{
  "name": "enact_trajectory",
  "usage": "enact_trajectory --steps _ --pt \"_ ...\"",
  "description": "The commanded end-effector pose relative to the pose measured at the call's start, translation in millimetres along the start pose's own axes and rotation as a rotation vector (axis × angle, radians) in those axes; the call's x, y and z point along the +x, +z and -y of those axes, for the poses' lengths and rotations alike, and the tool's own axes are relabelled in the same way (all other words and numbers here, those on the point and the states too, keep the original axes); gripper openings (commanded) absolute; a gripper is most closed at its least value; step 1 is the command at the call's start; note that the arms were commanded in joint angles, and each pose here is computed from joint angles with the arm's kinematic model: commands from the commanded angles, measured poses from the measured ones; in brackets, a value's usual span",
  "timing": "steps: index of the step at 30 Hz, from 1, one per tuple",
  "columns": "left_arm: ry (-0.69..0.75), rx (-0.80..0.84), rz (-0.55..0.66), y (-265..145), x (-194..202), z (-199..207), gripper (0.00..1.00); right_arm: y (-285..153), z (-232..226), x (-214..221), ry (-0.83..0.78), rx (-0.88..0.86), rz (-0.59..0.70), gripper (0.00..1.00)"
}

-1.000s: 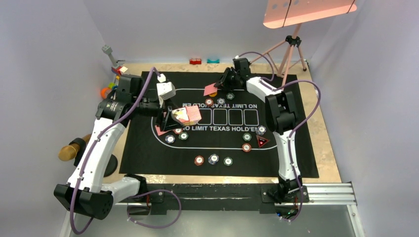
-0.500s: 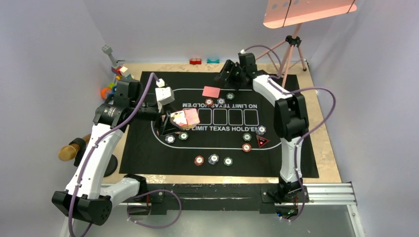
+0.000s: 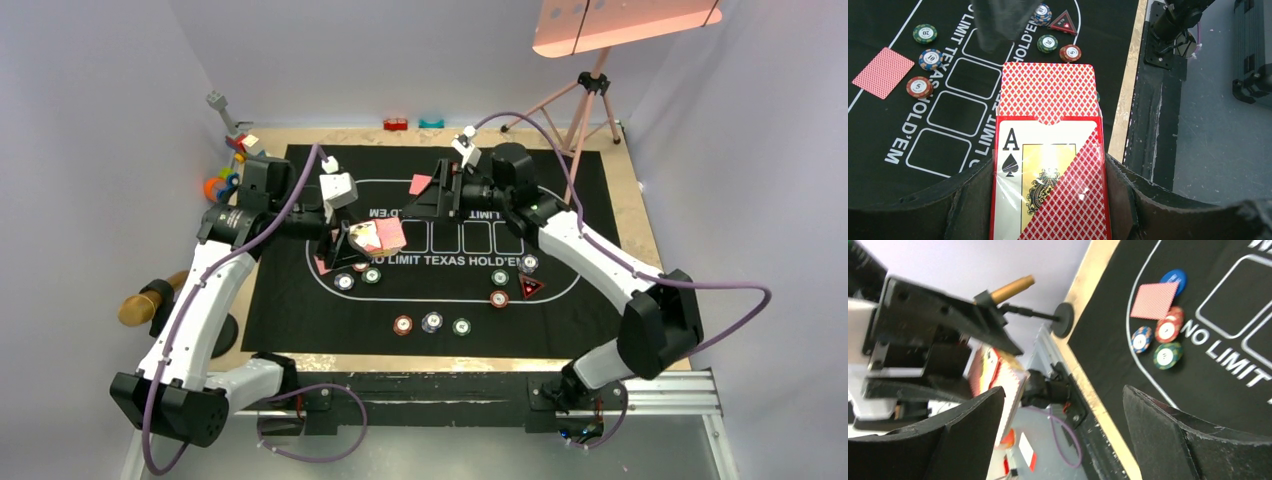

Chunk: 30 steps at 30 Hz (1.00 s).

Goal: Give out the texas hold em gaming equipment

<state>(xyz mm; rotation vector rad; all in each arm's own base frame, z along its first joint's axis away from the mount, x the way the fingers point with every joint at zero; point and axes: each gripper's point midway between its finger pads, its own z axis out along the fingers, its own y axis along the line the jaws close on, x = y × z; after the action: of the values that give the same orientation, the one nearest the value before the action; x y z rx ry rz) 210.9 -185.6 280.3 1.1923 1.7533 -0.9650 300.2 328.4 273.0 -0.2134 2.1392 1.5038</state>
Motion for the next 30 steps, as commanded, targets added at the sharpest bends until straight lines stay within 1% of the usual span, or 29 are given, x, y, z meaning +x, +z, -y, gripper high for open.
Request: enact_trajectory --steps 1,5,10,14,19,20,22,27,30 --pt "0.091 -0.009 0.049 -1.7 -18.2 -7.0 0.00 -15.6 -44.5 15.2 -0.027 -0.167 -0.027 0.93" --pt "0.096 -0.011 0.047 -1.2 -18.3 -8.5 0.00 -16.4 -60.9 29.2 -0.022 -0.209 -0.054 0.94" --pt "0.097 -0.008 0.053 -0.7 -20.3 -9.4 0.00 -5.1 -77.5 43.4 0.001 -0.285 -0.092 0.96" --pt "0.102 -0.011 0.054 -1.3 -21.1 -9.6 0.00 7.1 -82.1 51.1 0.020 -0.304 -0.118 0.96" --pt "0.102 -0.012 0.053 -1.5 -21.4 -9.6 0.00 15.5 -73.5 54.3 0.055 -0.285 -0.123 0.97" --pt "0.098 -0.008 0.055 -1.4 -21.4 -8.6 0.00 16.2 -72.1 55.2 0.060 -0.281 -0.125 0.96" --pt "0.099 -0.001 0.063 -2.2 -24.0 -6.0 0.00 17.8 -67.7 56.8 0.072 -0.267 -0.129 0.89" --pt "0.105 0.005 0.074 -4.3 -28.5 -2.4 0.00 21.3 -62.6 58.6 0.102 -0.253 -0.137 0.67" --pt "0.107 0.007 0.076 -4.6 -28.7 -1.5 0.00 20.3 -64.9 57.5 0.103 -0.258 -0.133 0.58"
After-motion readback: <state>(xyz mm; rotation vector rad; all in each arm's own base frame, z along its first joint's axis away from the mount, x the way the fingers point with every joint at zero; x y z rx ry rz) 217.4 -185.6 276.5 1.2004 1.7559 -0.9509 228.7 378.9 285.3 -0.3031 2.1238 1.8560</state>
